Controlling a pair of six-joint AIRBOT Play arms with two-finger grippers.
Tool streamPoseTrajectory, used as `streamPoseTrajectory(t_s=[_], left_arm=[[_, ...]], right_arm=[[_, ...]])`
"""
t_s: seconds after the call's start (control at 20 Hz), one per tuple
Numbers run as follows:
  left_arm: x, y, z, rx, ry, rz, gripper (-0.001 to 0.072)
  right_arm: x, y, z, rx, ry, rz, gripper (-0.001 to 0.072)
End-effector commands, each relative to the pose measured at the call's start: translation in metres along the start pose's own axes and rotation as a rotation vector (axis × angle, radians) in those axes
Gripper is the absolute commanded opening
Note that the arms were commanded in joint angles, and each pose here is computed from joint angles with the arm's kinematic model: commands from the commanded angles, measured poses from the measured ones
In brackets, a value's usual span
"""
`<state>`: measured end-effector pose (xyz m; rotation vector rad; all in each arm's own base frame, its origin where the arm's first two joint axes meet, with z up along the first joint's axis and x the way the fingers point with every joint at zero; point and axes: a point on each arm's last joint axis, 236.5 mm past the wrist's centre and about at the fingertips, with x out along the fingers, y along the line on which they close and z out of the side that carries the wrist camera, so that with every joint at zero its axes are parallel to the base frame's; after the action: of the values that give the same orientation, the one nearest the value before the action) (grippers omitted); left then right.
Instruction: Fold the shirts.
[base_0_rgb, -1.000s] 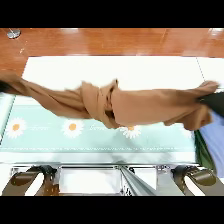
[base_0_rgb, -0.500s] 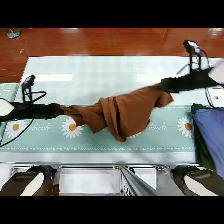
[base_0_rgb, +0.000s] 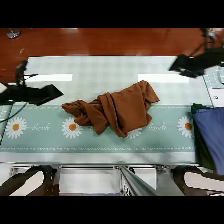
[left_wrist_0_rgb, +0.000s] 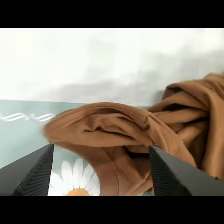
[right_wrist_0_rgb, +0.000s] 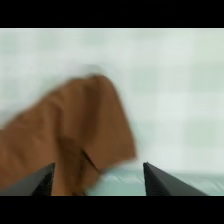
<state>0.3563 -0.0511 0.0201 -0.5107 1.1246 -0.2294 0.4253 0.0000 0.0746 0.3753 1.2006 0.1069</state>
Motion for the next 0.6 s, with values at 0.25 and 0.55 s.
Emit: streamPoseTrajectory(t_s=[0.25,0.55], left_arm=[[0.08,-0.062,-0.104,-0.068,0.221,-0.239,0.0704],[0.136,-0.086,-0.098,-0.02,0.202,-0.2,0.0702]], right_arm=[[0.044,0.017,-0.175,0.218,0.04,0.274,0.0633],[0.068,0.053,-0.249,0.175,0.188,0.33,0.0632]])
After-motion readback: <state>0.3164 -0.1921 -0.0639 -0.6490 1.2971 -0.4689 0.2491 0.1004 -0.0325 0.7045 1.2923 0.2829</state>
